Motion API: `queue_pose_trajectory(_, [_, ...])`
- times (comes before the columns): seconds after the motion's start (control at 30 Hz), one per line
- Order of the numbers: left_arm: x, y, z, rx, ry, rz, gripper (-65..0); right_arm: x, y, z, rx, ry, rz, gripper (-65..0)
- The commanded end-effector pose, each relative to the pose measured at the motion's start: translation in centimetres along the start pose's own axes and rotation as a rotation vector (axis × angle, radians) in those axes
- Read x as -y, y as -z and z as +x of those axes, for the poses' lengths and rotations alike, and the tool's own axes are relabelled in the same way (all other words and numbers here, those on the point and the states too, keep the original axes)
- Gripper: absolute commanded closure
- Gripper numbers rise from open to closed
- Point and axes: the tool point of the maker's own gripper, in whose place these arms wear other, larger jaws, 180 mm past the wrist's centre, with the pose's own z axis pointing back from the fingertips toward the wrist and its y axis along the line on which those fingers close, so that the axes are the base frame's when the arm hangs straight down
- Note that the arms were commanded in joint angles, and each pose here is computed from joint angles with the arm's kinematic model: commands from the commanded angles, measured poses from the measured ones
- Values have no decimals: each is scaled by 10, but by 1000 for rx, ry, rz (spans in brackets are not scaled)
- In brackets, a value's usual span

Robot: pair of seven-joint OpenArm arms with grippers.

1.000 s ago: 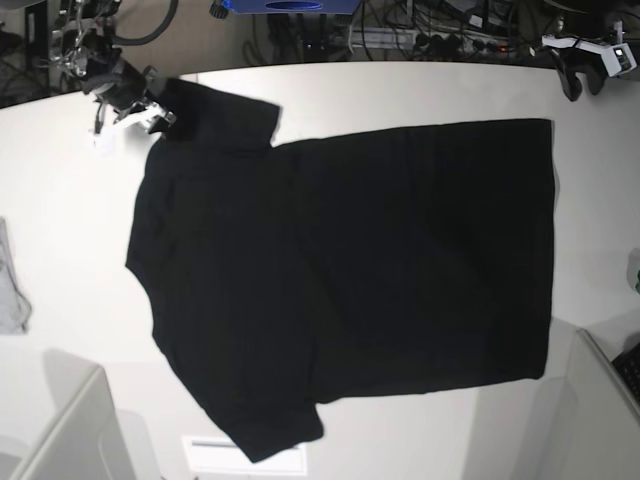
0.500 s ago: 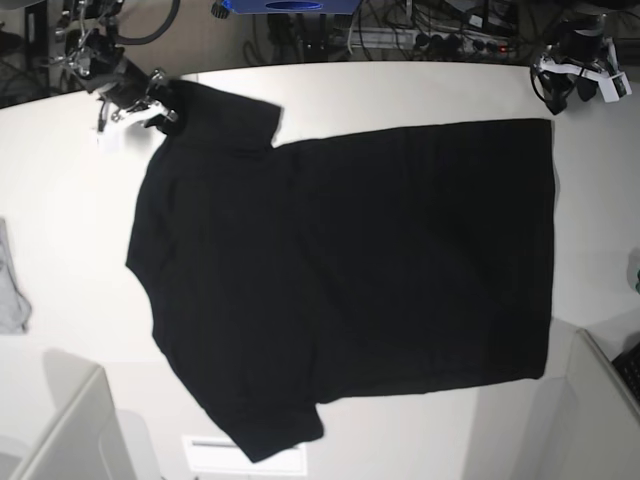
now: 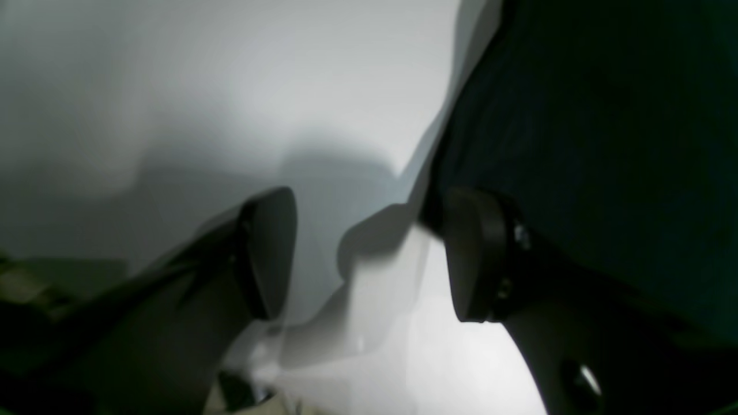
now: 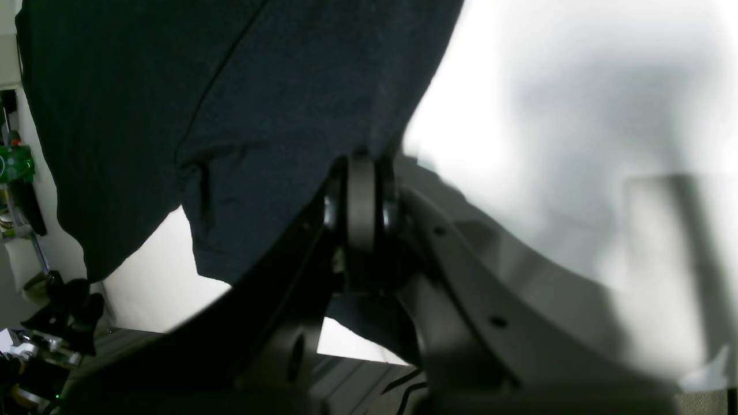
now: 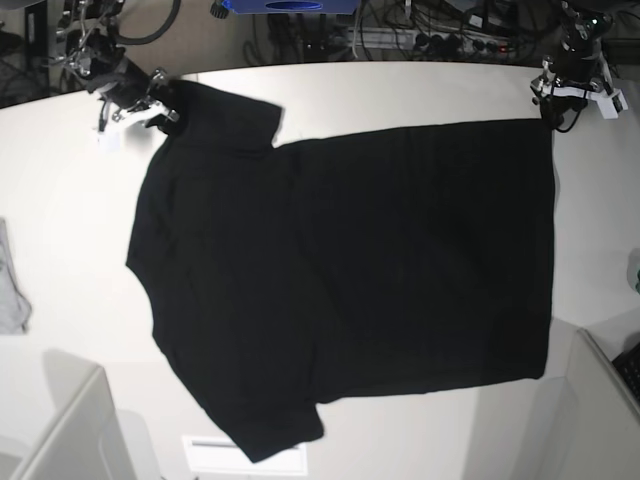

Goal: Fold the T-shirt properly
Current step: 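Lower both grippers onto the shirt's shoulder corners and grasp them, then lift the shoulder corners with both grippers and drag the shirt toward the robot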

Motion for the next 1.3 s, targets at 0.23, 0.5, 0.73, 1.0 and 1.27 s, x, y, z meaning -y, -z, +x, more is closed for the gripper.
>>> queue_pose_trajectory(0.23, [27, 10, -18, -69, 36, -74, -388, 8, -2, -5, -29, -13, -37, 0])
queue_pose_trajectory(0.5, [33, 16, -16, -64, 24, -87, -232, 9, -3, -7, -33, -12, -40, 0])
queue_pose_trajectory(0.73, [30, 16, -20, -73, 19, -82, 0, 11, -4, -5, -25, -12, -45, 0])
queue_pose_trajectory(1.0, [24, -7, 1, -37, 129, -65, 0, 26, -17, -6, -9, 4, -85, 0])
queue_pose_trajectory(1.27, [13, -18, 1, -58, 177, -45, 0, 8, -40, -3, 26, -62, -67, 0])
